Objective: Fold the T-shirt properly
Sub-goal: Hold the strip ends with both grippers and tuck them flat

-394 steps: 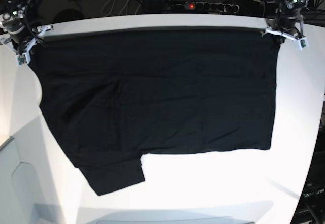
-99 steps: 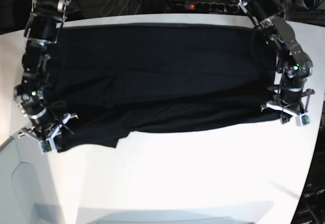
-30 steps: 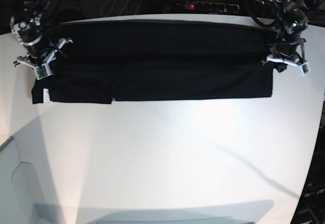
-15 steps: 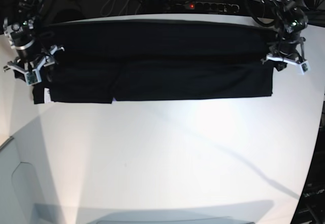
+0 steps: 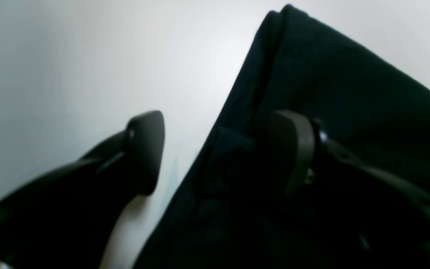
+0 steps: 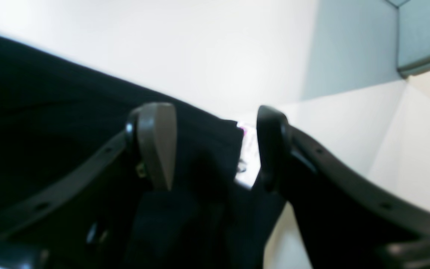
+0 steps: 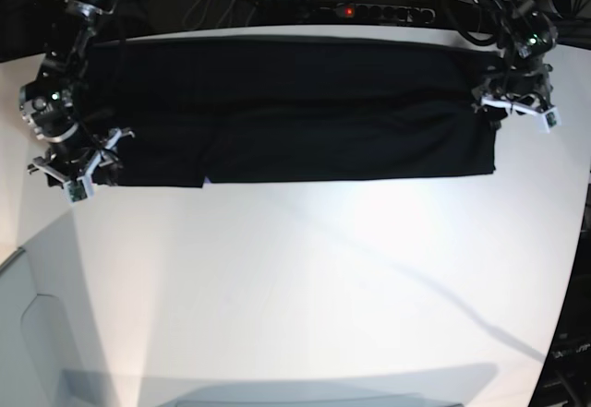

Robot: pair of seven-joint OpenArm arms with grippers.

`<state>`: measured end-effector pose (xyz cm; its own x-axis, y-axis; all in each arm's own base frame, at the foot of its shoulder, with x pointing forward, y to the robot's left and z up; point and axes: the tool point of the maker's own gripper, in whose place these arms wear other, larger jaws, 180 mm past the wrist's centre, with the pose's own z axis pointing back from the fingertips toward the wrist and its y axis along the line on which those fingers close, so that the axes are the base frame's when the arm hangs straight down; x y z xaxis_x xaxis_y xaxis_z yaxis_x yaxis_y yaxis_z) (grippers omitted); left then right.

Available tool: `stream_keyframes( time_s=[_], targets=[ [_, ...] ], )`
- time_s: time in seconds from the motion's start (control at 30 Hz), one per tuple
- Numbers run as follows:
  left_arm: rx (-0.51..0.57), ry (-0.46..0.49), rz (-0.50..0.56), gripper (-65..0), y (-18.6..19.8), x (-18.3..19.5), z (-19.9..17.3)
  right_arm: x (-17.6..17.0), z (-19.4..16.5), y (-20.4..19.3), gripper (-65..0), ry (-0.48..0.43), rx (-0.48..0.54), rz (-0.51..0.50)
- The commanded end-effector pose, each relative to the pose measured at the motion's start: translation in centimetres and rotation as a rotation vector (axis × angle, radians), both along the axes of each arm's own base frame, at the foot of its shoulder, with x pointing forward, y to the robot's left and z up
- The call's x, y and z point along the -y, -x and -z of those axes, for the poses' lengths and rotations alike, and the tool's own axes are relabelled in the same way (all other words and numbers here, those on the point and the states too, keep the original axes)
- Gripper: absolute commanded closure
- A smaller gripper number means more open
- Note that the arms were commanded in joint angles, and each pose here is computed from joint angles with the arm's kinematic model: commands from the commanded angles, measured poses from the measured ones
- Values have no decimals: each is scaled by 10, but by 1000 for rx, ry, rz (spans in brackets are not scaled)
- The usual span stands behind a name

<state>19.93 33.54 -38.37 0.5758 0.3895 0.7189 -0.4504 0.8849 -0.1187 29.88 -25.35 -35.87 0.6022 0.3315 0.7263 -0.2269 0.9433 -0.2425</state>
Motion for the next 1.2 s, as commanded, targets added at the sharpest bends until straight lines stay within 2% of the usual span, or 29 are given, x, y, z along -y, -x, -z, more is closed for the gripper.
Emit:
stream_keyframes(
  time_s=[0.0, 0.27, 0.4, 0.47, 0.63, 0.7, 0.87, 0.97, 1.1, 1.17],
  targets=[
    [34, -24, 0, -427, -5, -5, -10, 6, -7, -7, -348, 4, 22, -1],
    [28, -26, -3, -427, -1, -6, -9, 14, 27, 1, -347, -34, -66, 21],
    [28, -26, -1, -427, -1, -6, -9, 14, 30, 2, -321, -40, -73, 22],
    [28, -26, -1, -427, -1, -6, -9, 13, 28, 2, -268, -39, -67, 21],
    [28, -26, -1, -427, -1, -6, -9, 13, 27, 1, -57, -39, -65, 20],
    [28, -26, -1, -427, -1, -6, -9, 13, 27, 1, 0, -40, -63, 20],
    [28, -26, -1, -427, -1, -6, -9, 9, -4, 5, 0, 20, 8, -9],
    [28, -26, -1, -427, -1, -6, -9, -5, -27, 16, 0, 55, 60, -36],
    [31, -26, -1, -427, -2, -6, -9, -16, -34, 43, 0, 84, 53, -59],
    [31, -26, -1, -427, -2, -6, -9, -19, -26, 58, 0, 84, 17, -62]
  ],
)
